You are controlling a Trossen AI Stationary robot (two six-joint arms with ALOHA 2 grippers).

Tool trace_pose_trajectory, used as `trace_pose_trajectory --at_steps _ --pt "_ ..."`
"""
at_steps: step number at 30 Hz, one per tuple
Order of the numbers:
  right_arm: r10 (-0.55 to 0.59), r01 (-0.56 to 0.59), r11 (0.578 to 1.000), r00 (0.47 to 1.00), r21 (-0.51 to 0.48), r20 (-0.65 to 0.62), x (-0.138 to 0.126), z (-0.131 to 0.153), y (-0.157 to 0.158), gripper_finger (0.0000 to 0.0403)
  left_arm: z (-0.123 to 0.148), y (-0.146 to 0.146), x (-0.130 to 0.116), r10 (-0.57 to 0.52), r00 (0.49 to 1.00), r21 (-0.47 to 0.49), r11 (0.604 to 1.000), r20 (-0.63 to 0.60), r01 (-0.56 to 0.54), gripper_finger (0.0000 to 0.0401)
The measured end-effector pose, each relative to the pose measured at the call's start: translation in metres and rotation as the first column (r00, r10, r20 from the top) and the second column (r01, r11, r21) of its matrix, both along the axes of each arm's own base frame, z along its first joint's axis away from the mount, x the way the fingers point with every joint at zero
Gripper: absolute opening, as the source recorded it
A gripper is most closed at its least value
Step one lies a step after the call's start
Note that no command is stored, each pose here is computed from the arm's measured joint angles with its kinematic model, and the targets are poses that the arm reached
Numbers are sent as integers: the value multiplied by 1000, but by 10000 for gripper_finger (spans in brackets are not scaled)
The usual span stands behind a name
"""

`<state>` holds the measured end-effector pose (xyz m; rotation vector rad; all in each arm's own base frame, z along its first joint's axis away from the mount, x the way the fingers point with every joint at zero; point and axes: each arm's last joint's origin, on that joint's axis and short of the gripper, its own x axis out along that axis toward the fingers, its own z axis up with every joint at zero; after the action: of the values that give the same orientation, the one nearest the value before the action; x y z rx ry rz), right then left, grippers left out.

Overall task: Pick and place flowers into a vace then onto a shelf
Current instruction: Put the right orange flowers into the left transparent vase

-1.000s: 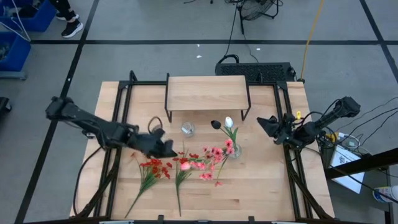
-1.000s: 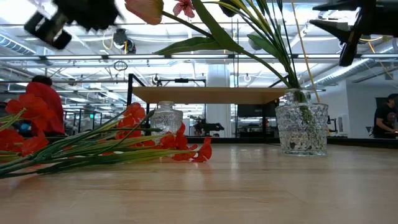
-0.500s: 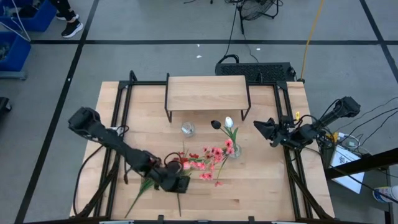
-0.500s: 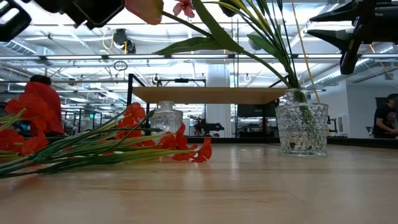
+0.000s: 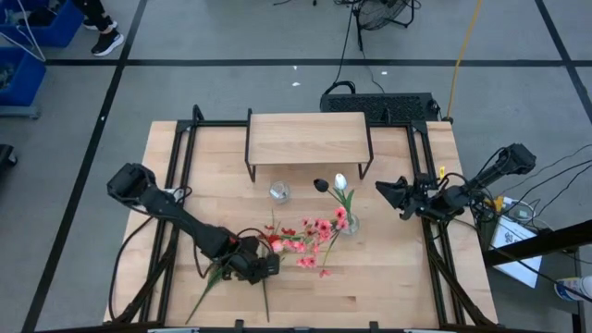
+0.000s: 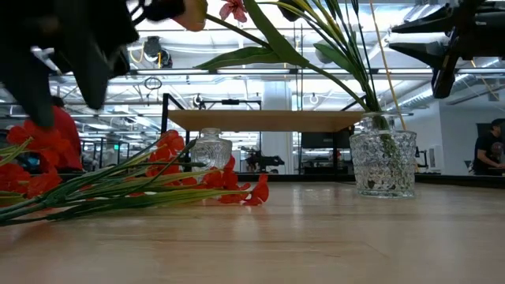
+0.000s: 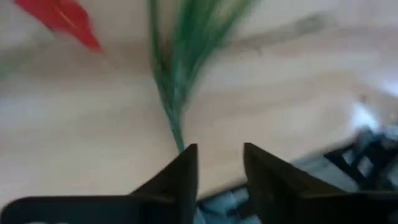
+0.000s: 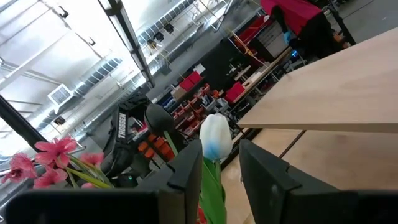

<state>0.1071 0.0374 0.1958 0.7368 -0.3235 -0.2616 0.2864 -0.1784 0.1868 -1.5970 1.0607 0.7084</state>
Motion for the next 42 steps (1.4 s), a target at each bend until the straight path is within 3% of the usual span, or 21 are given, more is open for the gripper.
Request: trace_pose_trajectory --at_steps 5,10,15,24,30,38,42 --pt "0 0 1000 1000 0 0 0 0 0 100 0 16 9 11 1000 52 999 23 -12 211" --pt "0 -1 1000 1000 -12 -21 1 -2 0 100 -12 27 15 -25 1000 88 996 -19 26 252" --pt "13 -12 1000 1000 27 -10 1 -3 1 100 -30 21 21 -110 991 14 994 -73 112 261" --pt "15 -14 1000 999 23 -33 1 -5 1 100 -43 16 27 -119 991 4 993 -55 120 259" --pt "13 -13 1000 998 4 -65 2 -8 1 100 -44 17 25 -157 985 21 987 -69 158 191" --pt "7 -9 1000 995 -16 -102 3 -12 1 100 -47 31 30 -219 974 101 969 -59 224 29" --pt "9 -10 1000 995 -10 -100 3 -12 1 100 -44 38 33 -220 975 110 969 -40 223 16"
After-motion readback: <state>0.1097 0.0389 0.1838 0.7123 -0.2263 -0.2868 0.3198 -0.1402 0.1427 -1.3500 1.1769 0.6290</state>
